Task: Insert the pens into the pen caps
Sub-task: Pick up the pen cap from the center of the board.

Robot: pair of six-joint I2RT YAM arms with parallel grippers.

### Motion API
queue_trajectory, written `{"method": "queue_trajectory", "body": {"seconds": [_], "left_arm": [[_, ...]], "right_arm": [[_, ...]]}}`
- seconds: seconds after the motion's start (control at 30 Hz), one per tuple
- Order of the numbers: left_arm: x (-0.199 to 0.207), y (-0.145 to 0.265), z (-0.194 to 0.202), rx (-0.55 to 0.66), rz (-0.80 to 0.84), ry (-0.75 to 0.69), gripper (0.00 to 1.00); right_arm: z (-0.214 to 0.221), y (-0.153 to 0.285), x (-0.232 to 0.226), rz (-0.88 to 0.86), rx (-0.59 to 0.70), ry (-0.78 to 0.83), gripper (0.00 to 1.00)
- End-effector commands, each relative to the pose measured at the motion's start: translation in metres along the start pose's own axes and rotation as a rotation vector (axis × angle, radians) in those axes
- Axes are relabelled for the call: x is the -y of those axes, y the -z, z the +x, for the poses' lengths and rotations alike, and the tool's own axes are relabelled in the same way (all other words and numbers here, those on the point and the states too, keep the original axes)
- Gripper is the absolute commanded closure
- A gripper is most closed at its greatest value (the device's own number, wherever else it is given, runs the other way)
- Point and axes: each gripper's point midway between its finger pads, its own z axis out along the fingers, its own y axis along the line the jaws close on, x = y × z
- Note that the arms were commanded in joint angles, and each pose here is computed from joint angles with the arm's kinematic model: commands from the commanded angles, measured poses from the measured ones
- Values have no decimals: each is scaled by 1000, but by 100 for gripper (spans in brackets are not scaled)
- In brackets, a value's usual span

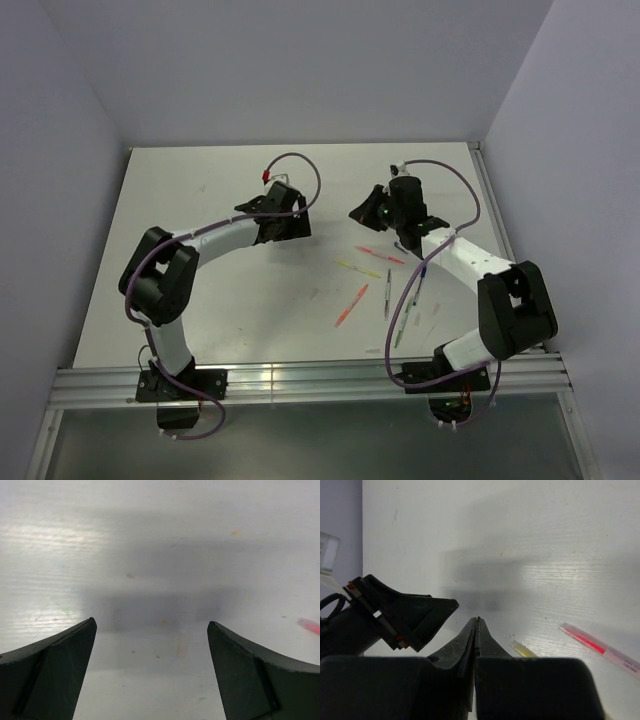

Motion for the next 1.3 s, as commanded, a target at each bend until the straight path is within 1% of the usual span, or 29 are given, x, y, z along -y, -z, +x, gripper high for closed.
{"method": "queue_trajectory", "body": {"seconds": [0.0,0.03,0.1,0.13,0.17,0.23,0.27,0.33,0.6,0.7,0.73,0.8,1.07,1.17,1.27], "left_arm": [[35,10,-11,23,74,-102,1],[36,9,-8,14,72,-112,2],[43,6,-6,0,78,-133,9],[40,5,-1,-20,68,-143,12],[43,4,-2,-22,72,-148,18],[39,-1,6,-53,49,-165,27],[39,-2,6,-58,45,-167,34],[36,-5,11,-71,29,-175,41],[39,-11,24,-107,29,-203,44],[40,-12,26,-118,26,-203,47],[39,-13,28,-124,17,-206,47],[38,-14,32,-135,0,-217,51],[28,-24,37,-154,-70,-230,55],[27,-24,38,-161,-81,-242,59],[24,-23,42,-175,-105,-256,59]], "right_arm": [[-16,8,-6,-22,59,27,100],[-16,9,-6,-21,58,27,100],[-17,11,-6,-22,60,25,100],[-17,11,-6,-24,60,26,100],[-19,13,-7,-28,67,26,100],[-19,14,-6,-29,69,20,100],[-20,16,-6,-31,73,21,100],[-22,17,-6,-35,77,21,100],[-24,19,-3,-28,82,13,100],[-22,17,-1,-25,73,9,100],[-22,16,-1,-25,69,5,100],[-22,16,0,-23,67,0,100],[-25,17,2,-27,71,-7,100],[-24,17,4,-24,68,-12,100],[-24,16,4,-26,64,-18,100]]}}
